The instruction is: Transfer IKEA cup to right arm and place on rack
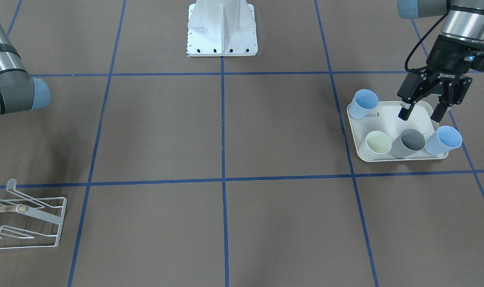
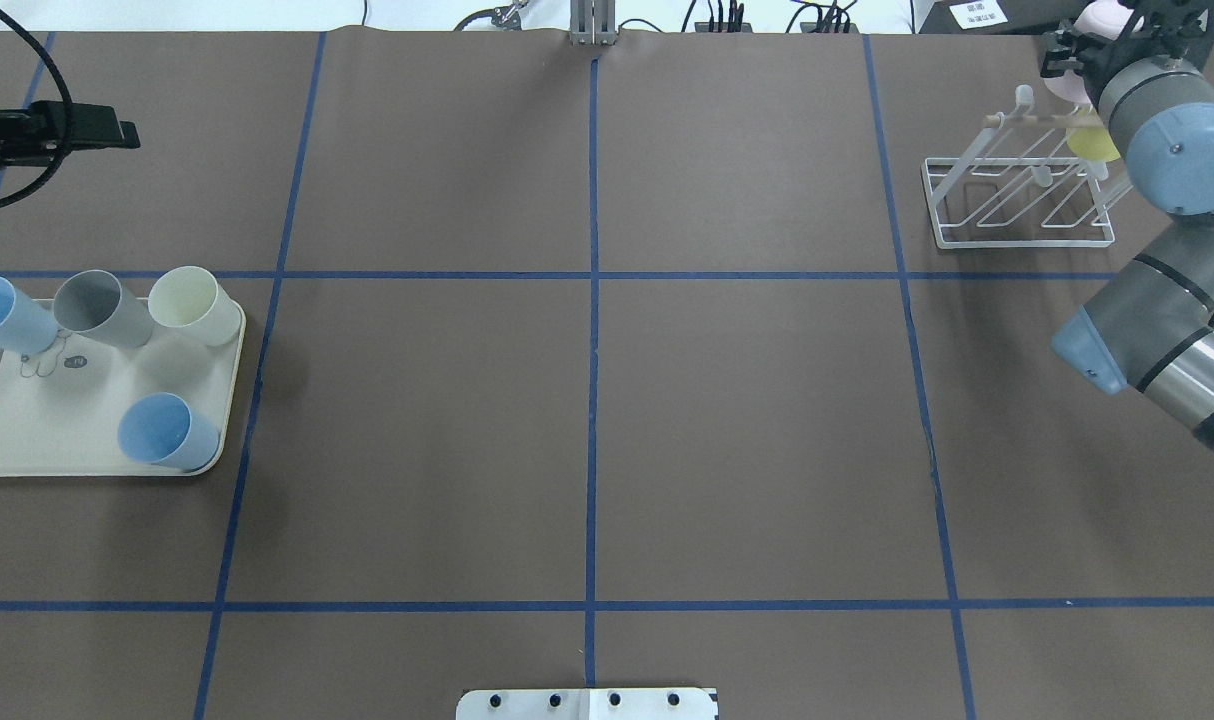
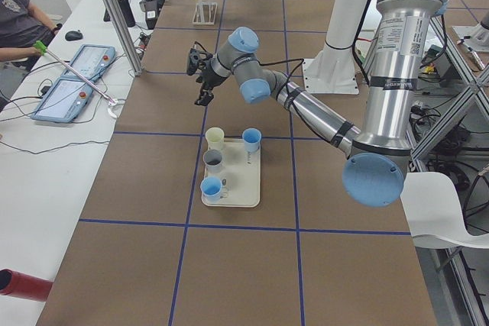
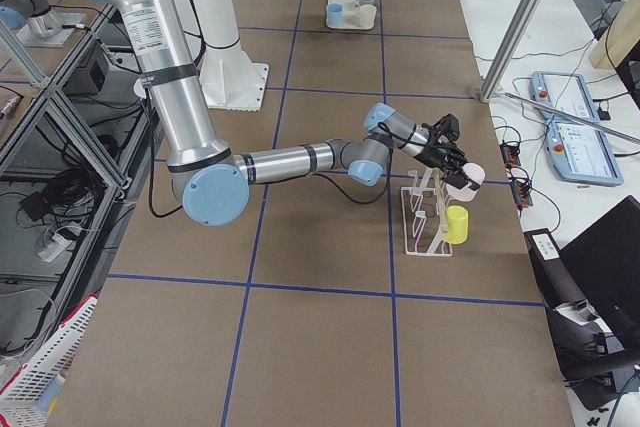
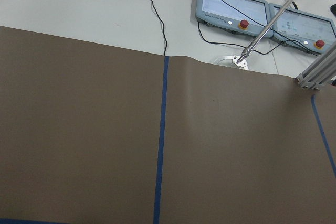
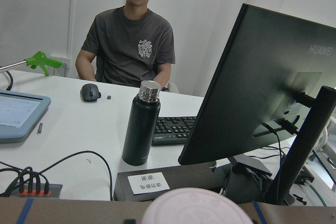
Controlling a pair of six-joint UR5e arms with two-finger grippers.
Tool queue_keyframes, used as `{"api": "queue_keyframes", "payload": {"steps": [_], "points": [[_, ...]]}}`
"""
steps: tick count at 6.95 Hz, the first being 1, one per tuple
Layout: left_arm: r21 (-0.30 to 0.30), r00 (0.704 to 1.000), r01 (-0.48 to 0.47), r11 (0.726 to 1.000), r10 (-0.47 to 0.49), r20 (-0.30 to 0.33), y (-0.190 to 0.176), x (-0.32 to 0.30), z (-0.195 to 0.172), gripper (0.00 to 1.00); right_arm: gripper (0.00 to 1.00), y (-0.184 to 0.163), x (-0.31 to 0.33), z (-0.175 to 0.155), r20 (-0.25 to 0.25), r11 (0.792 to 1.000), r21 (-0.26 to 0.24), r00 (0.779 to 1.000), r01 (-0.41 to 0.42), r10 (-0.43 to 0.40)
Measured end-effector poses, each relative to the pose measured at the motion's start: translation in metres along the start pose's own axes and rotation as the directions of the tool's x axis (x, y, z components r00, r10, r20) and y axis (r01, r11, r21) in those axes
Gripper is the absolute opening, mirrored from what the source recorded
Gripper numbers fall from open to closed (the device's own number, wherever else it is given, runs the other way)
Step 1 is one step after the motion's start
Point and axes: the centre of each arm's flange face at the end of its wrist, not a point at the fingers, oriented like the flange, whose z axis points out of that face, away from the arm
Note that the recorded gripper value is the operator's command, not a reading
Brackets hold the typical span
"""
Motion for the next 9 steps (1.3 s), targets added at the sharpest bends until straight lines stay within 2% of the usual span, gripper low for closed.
{"api": "queue_keyframes", "payload": {"steps": [9], "points": [[-0.001,1.000,0.007,1.000,-0.007,-0.004,0.001,0.002,-0.001,1.00,0.00,0.024,-0.001,-0.003,-0.004,1.000,-0.019,1.000,0.022,-0.022]]}}
